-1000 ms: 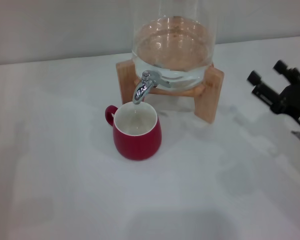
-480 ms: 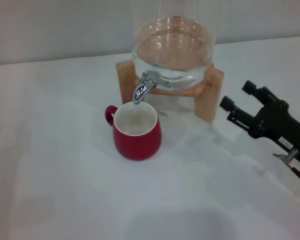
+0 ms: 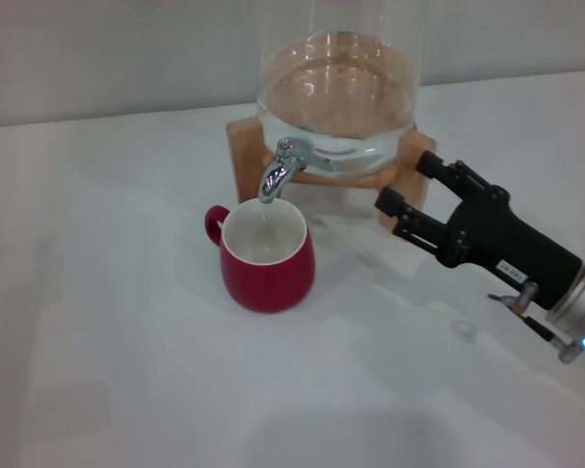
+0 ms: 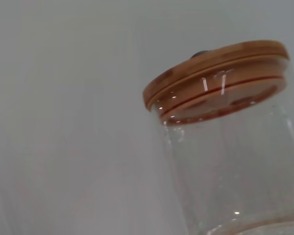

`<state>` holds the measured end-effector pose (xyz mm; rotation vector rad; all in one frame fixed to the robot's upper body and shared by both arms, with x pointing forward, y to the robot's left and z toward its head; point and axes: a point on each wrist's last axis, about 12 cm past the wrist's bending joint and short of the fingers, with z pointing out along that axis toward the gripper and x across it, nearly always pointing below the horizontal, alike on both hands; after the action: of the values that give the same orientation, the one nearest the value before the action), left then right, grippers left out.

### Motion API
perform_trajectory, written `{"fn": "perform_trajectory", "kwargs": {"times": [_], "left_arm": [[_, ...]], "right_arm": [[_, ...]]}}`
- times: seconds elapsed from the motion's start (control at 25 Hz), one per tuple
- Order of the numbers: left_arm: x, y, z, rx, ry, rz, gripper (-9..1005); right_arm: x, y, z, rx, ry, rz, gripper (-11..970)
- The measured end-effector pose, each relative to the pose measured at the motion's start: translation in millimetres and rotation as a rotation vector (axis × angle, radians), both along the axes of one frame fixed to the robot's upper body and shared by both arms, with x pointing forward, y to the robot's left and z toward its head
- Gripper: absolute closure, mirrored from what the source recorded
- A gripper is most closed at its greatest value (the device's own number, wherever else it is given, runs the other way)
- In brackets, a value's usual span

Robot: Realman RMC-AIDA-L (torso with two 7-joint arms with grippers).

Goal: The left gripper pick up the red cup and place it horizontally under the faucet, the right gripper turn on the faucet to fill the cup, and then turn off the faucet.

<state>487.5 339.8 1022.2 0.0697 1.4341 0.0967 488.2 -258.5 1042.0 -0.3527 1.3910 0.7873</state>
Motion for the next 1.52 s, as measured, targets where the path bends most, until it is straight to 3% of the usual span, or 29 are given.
{"fn": "perform_trajectory", "kwargs": {"times": [0.48, 1.52], "left_arm": [[0.6, -1, 0.0, 0.001, 0.001, -0.004, 359], [6.2, -4, 0.5, 0.002, 0.006, -0.017, 363]], "right_arm": [[12.8, 28, 3.7, -0.021, 0.022, 0.085, 87], [27.8, 51, 14.7, -0.031, -0.008, 0.156, 87]]}}
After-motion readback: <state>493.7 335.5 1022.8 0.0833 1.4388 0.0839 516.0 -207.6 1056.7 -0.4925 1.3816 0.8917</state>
